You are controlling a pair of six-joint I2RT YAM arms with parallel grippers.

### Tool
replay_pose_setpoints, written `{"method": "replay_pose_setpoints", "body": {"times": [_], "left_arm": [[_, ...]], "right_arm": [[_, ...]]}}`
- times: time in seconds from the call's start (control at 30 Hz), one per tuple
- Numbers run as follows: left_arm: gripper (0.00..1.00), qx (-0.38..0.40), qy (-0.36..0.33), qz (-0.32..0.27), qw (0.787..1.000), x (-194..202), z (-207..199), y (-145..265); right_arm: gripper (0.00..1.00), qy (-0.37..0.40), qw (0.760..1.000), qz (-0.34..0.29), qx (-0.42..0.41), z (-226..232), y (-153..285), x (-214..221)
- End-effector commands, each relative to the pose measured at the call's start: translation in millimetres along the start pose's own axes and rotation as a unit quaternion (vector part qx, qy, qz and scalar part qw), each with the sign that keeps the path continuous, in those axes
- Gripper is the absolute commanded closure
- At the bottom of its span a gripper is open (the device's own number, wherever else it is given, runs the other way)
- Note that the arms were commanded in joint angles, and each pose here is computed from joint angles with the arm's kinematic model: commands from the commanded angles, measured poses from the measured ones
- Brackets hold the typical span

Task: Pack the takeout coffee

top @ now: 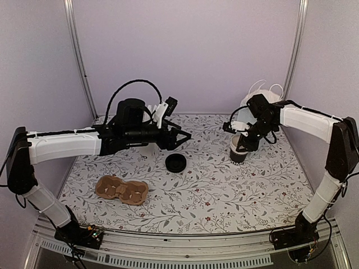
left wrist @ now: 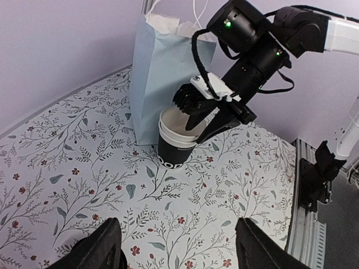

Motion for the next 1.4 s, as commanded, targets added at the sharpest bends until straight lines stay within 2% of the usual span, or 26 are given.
{"method": "replay_pose_setpoints", "body": {"times": [0.0, 0.27, 0.83, 0.93, 1.0, 1.23, 1.37], "left_arm": [[0.28, 0.012, -0.005, -0.02, 1.0, -15.6, -6.8, 2.8], [0.28, 0.014, -0.009, -0.022, 1.0, -17.7, -10.0, 3.9], [0.28, 0.014, -0.013, -0.021, 1.0, -19.0, -14.0, 5.0], [0.28, 0.014, -0.014, -0.021, 1.0, -19.3, -14.5, 5.3], [0.28, 0.014, -0.014, -0.021, 1.0, -19.4, -14.9, 5.2], [0.28, 0.012, -0.01, -0.017, 1.0, -16.5, -14.9, 3.1], [0.28, -0.029, 0.021, -0.007, 0.999, -10.0, -5.5, -1.0]], "right_arm": [[0.73, -0.01, 1.0, 0.007, 0.008, -3.6, -1.1, -5.9], [0.88, -0.016, 1.0, 0.004, -0.011, -1.3, 0.2, -9.9], [0.91, -0.033, 0.999, 0.021, -0.022, 2.0, -9.2, -7.0], [0.96, -0.032, 0.999, 0.022, -0.024, 3.8, -9.3, -7.4], [1.0, -0.031, 0.999, 0.019, -0.024, 4.3, -7.3, -9.2], [1.0, -0.017, 1.0, 0.0, -0.026, 17.1, 4.9, -19.3], [1.0, 0.008, 0.999, -0.03, -0.037, 33.9, 15.2, -32.2]]}}
Point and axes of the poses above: each gripper's point midway between its finger pads, its own y axis back along the fingers, its own z axis along the line the jaws close on, x = y × z, the point moved 7 cm from there along y, back along the fingers, and after that the axes turned 13 degrees about -y, right-handed, at the moved point
